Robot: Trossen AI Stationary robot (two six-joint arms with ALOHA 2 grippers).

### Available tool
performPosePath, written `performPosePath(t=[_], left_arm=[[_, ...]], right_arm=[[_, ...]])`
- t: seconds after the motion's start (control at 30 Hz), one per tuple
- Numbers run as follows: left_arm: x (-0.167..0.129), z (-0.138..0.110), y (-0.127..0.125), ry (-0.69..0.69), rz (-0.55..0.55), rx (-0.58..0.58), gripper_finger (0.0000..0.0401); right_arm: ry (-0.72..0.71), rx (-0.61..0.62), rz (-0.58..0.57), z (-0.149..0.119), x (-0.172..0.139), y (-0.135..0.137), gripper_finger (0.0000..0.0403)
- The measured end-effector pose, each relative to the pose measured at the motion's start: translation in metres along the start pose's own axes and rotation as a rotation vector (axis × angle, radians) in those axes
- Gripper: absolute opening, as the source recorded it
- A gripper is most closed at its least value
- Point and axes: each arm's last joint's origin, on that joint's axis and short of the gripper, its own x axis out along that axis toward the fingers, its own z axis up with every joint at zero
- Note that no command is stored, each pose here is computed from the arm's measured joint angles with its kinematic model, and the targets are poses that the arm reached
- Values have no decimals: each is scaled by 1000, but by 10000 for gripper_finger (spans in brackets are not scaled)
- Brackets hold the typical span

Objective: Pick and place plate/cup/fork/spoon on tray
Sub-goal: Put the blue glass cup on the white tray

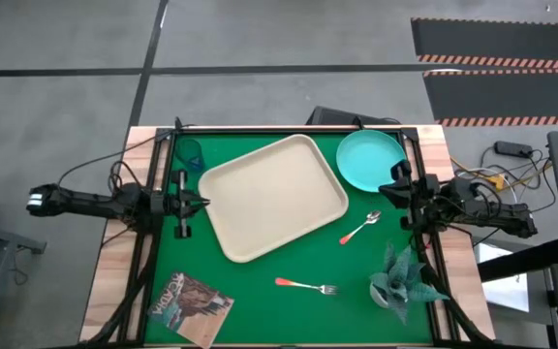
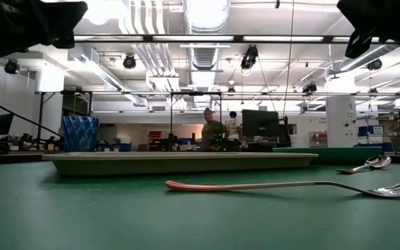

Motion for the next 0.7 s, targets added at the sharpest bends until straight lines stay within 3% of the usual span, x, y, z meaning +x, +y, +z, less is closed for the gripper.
performPosePath(t=[0.1, 0.23, 0.47, 0.7], left_arm=[[0, 0, 0, -1, 0, -3, 5], [0, 2, 1, -17, 5, -117, 5], [2, 8, 4, -65, 47, -205, 5], [8, 19, 9, -132, 119, -224, 5]], right_arm=[[6, -10, -1, -1, 0, 0, 9], [-30, -79, -21, 3, 1, 0, 9], [-113, -173, -97, 10, 2, -2, 9], [-255, -287, -101, 24, 1, 0, 9]])
